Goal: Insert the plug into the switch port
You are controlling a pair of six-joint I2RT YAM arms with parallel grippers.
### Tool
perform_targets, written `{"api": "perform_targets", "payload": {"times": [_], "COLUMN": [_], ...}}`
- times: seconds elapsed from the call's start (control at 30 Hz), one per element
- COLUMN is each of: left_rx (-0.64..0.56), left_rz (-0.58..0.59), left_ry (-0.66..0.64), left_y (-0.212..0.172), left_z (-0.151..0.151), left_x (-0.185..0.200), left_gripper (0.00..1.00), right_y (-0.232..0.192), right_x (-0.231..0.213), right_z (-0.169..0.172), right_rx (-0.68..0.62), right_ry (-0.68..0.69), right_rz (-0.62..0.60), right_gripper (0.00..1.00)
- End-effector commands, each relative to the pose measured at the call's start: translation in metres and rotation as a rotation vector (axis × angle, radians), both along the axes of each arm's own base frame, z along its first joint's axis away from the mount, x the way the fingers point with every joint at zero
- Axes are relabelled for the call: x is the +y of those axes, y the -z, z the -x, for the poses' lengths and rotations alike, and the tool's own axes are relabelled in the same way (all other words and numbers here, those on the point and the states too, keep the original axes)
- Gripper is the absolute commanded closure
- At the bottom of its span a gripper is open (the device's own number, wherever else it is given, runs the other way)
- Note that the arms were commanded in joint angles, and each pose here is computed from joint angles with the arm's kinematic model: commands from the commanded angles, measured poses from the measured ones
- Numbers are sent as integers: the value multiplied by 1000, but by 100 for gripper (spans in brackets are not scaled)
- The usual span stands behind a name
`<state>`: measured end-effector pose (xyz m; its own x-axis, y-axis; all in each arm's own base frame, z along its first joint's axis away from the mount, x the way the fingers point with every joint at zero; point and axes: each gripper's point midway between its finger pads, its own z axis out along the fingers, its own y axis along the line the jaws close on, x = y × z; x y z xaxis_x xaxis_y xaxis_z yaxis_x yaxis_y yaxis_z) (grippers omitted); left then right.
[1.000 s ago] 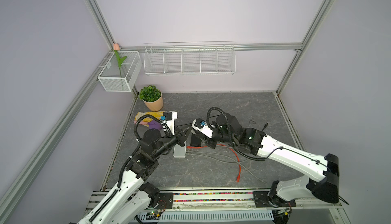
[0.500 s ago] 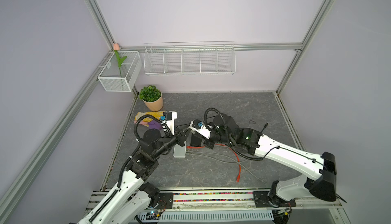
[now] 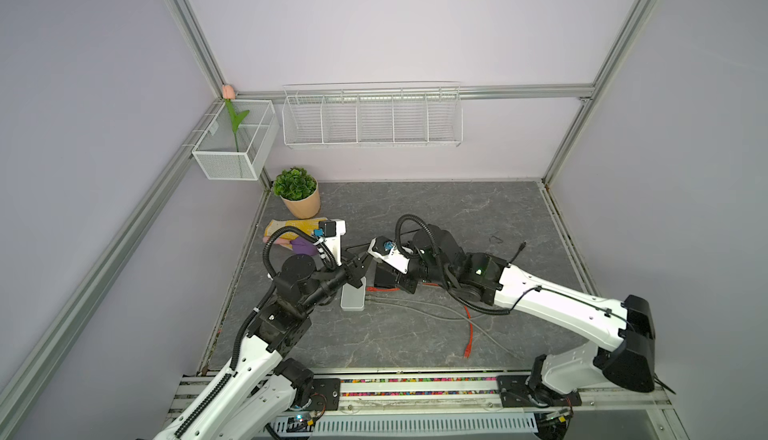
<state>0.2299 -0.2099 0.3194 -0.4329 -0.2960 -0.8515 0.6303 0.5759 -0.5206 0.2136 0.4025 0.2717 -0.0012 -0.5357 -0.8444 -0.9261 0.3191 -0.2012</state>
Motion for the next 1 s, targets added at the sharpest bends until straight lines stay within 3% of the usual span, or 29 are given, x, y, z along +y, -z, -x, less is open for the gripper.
{"api": "perform_targets", "payload": {"times": [0.0,0.2,0.23,0.33,0.47,0.63,0.73,0.83,0.97], "left_rx": [3,30,36,38,12,6,30,57,98], "left_rz": [4,-9,-12,-20,-22,-41,-64,-85,-124], "left_ry": [-19,-62,-70,-95,-136,-165,-174,-186,-228], "left_y": [0,6,7,7,-1,-1,9,21,42], "left_z": [0,-6,-7,-8,-4,-1,-3,-7,-18], "left_x": [3,8,9,13,25,33,33,33,35], "left_gripper": [100,100,93,58,45,42,42,42,41], "right_y": [-15,-17,-17,-15,-17,-32,-27,0,50], "right_x": [4,2,0,-6,-23,-63,-86,-97,-98], "right_z": [-1,-3,-4,-11,-30,-77,-108,-118,-114], "right_rx": [-37,-62,-74,-113,-187,-389,-541,-508,-305], "right_ry": [7,22,26,45,93,281,408,405,305], "right_rz": [-43,-44,-34,18,106,319,548,652,622], "right_gripper": [89,93,93,93,93,93,93,93,93]}}
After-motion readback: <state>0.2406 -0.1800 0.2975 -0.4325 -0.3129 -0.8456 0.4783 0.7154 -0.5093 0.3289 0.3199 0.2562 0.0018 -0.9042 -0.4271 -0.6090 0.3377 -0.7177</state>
